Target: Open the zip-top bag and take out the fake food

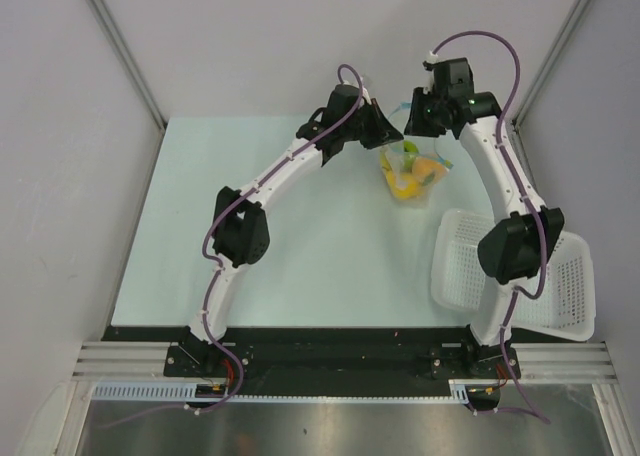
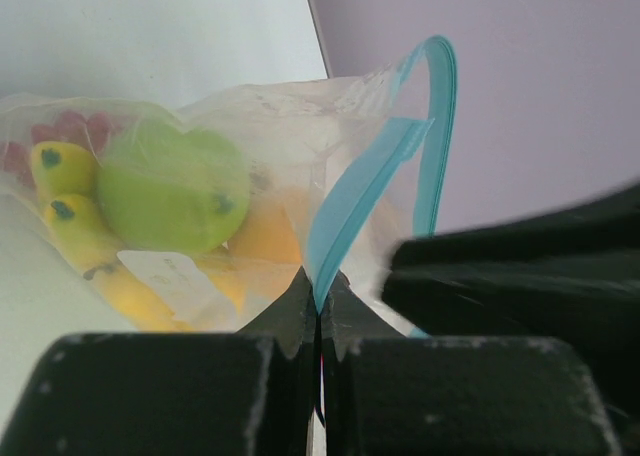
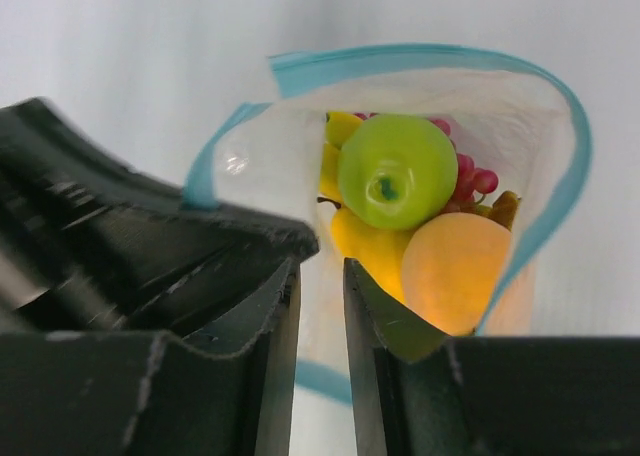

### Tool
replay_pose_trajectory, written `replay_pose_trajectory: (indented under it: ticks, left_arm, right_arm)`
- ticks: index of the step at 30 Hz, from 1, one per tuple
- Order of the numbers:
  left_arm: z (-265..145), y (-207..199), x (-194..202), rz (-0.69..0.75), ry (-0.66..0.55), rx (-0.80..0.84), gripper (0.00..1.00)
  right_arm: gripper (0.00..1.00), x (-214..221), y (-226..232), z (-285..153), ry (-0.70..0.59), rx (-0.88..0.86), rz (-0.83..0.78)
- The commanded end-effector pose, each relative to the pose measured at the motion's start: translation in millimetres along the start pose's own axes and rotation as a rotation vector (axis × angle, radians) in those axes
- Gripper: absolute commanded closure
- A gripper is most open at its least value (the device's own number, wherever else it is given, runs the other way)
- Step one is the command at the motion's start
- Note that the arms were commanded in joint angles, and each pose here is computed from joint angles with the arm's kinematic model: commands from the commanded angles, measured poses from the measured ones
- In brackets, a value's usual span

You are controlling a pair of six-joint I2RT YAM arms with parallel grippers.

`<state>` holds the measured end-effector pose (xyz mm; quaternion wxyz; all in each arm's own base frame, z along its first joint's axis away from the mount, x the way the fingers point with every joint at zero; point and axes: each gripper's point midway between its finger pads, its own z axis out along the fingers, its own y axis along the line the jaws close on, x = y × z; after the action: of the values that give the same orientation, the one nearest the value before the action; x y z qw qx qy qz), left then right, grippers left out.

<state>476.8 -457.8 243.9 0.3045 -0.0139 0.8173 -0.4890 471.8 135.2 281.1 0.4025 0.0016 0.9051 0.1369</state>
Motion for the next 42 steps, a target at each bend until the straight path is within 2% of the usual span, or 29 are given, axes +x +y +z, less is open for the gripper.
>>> replay_pose_trajectory:
  ticks: [1, 6, 9, 17, 19, 24, 35, 42]
  left_arm:
    - [-18.6, -49.5, -18.7, 0.029, -0.050, 0.124, 1.00]
    - [-17.0, -47.7, -17.0, 0.031, -0.048, 0.121, 1.00]
    - [-15.2, -47.7, -16.1, 0.029, -0.047, 0.125, 1.00]
    - [-9.1, -40.1, -12.2, 0.015, -0.036, 0.114, 1.00]
    - [-7.8, -40.1, -11.3, 0.013, -0.036, 0.116, 1.00]
    - [-5.3, -40.1, -9.5, 0.004, -0.031, 0.123, 1.00]
    - [-0.6, -38.4, -10.9, -0.017, -0.036, 0.131, 1.00]
    - [0.6, -35.5, -10.7, -0.029, -0.032, 0.129, 1.00]
  right_arm:
    - [0.72, 14.8, -9.9, 30.5, 0.085, -0.010, -0.010]
    - [0.72, 40.3, -36.5, 44.0, 0.178, 0.059, -0.006]
    - [0.69, 47.8, -49.6, 39.6, 0.191, 0.121, -0.050]
    - [0.51, 66.7, -68.4, 30.3, 0.221, 0.160, -0.062]
    - [0.43, 68.6, -67.7, 29.1, 0.222, 0.160, -0.075]
    - [0.34, 67.9, -75.6, 23.0, 0.218, 0.224, -0.116]
    - [0.24, 101.3, -91.0, 9.1, 0.287, 0.330, -0.189]
    - [0.19, 131.8, -95.0, 19.6, 0.336, 0.316, -0.173]
